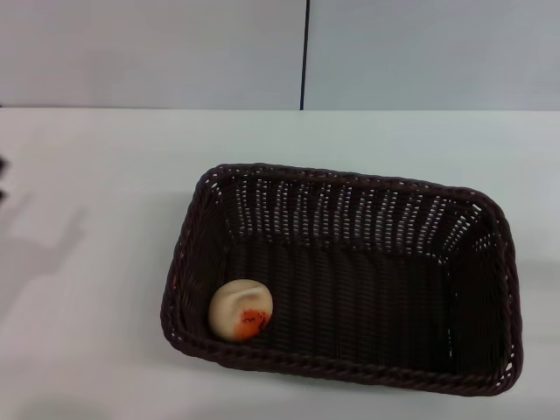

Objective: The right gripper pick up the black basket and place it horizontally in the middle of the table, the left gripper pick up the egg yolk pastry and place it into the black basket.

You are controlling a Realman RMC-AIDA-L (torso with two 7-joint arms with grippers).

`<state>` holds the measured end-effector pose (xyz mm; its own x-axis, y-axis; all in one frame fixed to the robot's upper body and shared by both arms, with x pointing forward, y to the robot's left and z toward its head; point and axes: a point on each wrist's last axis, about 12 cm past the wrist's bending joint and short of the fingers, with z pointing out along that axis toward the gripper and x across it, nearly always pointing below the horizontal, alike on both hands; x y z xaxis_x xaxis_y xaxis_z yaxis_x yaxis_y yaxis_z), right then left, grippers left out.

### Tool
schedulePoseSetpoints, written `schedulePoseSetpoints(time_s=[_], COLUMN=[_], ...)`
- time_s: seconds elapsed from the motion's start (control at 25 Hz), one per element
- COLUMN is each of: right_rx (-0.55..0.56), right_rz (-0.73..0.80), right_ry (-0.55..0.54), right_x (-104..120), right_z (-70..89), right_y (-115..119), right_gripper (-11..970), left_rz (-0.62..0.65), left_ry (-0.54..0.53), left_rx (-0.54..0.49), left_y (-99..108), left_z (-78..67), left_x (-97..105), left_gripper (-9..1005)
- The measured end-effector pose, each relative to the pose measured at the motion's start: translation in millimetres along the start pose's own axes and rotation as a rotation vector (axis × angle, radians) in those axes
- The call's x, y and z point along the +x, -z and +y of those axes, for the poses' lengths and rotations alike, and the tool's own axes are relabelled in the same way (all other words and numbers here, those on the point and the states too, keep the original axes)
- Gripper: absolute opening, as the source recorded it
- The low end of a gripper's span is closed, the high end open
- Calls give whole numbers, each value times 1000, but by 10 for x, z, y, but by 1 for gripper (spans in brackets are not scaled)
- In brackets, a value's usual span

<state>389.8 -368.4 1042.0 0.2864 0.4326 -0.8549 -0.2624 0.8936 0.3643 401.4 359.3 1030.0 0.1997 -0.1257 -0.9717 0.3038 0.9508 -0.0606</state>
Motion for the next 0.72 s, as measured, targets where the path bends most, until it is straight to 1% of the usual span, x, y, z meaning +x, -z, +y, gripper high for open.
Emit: schedulePoseSetpoints(time_s=[0.04, 0.08, 0.2, 0.24, 0.44, 0.6, 0.72], right_rx=[23, 47, 103, 114, 107, 104, 115], right_rz=[-3, -10, -32, -45, -98, -93, -96], right_ry=[13, 31, 77, 93, 110, 105, 104], right_x=[28, 47, 85, 87, 72, 105, 117], right_z=[7, 8, 11, 11, 16, 10, -10], right_y=[19, 30, 31, 13, -130, -240, -316], right_gripper=[631, 631, 631, 631, 632, 632, 632], left_rz=[-2, -7, 0, 0, -7, 6, -9], left_ry=[-2, -7, -20, -20, 12, -21, -11], left_rx=[-24, -76, -183, -183, -260, -275, -284], left_y=[24, 70, 169, 169, 215, 201, 195], left_z=[5, 23, 49, 49, 17, 7, -21], left_x=[6, 14, 50, 50, 95, 119, 121], left_gripper=[739, 764, 840, 840, 840, 840, 840])
